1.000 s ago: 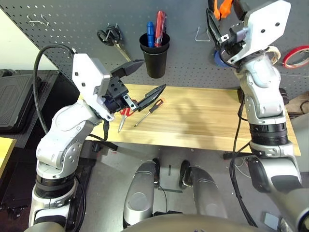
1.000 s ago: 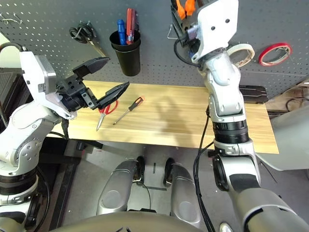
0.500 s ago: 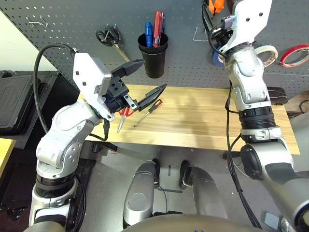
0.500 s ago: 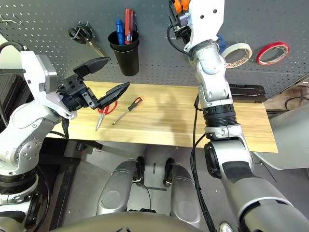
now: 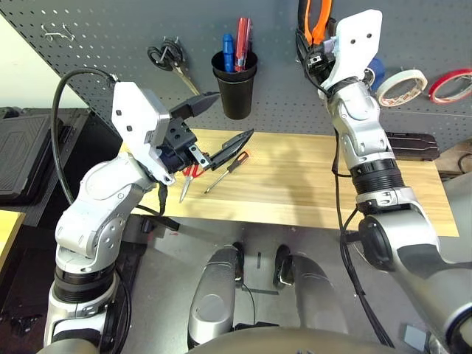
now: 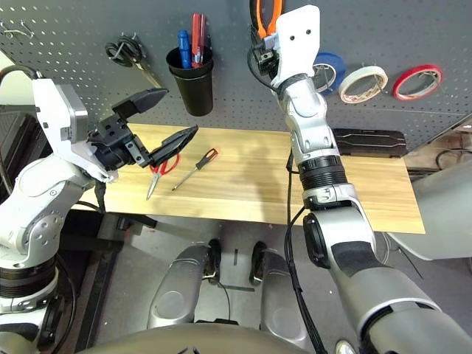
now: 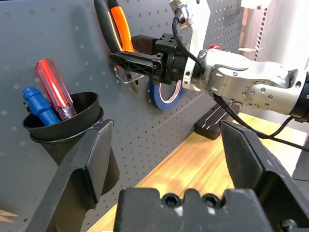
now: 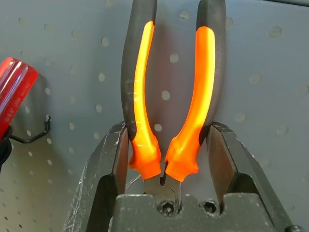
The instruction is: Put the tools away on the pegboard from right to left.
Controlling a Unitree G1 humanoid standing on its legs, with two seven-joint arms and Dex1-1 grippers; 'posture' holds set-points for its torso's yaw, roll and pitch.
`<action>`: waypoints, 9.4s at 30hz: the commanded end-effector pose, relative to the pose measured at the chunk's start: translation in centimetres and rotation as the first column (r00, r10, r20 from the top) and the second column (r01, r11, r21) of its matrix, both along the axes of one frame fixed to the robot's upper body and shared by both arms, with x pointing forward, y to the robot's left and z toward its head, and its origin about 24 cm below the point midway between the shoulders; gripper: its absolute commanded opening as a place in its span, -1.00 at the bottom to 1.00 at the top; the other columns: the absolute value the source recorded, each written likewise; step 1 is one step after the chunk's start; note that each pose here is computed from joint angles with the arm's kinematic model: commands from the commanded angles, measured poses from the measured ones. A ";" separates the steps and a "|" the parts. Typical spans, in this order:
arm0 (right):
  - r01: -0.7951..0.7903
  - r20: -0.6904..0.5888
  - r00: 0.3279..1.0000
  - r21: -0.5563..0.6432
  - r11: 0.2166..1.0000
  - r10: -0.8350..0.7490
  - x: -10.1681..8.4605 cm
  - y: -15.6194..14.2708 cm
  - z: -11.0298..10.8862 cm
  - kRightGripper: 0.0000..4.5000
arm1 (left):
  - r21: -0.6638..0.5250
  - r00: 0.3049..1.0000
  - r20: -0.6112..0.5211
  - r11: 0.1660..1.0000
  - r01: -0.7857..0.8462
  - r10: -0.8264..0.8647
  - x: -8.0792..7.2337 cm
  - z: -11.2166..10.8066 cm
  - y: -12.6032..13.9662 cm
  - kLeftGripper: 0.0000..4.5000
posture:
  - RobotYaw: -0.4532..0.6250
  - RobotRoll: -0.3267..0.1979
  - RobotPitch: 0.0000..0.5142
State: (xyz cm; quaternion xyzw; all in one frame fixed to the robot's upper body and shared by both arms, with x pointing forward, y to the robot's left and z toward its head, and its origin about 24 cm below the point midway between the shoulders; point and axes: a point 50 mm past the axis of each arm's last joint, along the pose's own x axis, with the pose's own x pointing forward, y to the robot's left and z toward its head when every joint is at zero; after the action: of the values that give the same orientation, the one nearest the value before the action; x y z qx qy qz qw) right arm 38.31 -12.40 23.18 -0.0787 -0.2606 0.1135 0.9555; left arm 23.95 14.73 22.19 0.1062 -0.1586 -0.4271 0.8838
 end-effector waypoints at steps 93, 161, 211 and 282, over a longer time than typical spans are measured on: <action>-0.592 -0.805 0.547 -0.177 0.786 0.230 -15.4 -5.0 -19.7 0.99 | 0.551 0.708 -0.511 0.818 -0.166 0.488 11.7 -20.2 -3.3 1.00 | -0.04 0.25 0.21; -0.572 -0.337 0.778 -0.032 0.819 0.530 -9.6 -9.2 -10.7 1.00 | -0.251 0.805 -0.411 0.796 -0.550 0.427 2.3 -5.8 5.5 -0.75 | 0.49 0.25 -0.27; -0.505 -0.184 0.852 -0.033 0.863 0.491 -10.9 -12.9 -4.1 1.00 | -0.606 0.940 -0.150 0.722 -0.333 0.308 7.3 7.7 1.9 -0.75 | 0.16 0.25 -0.32; -0.649 -0.391 0.711 -0.045 0.759 0.585 -11.8 -7.6 -9.4 1.00 | -0.339 0.869 -0.292 0.807 -0.484 0.399 3.3 -1.3 1.7 0.97 | 0.25 0.25 -0.14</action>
State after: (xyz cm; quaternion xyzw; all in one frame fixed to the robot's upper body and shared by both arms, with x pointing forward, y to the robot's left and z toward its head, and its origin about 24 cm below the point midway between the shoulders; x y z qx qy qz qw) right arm 26.81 -20.40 14.26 -0.0382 -0.1045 0.4510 0.8856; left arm 27.91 16.74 21.28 -0.0979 -0.1279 -0.1697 0.9722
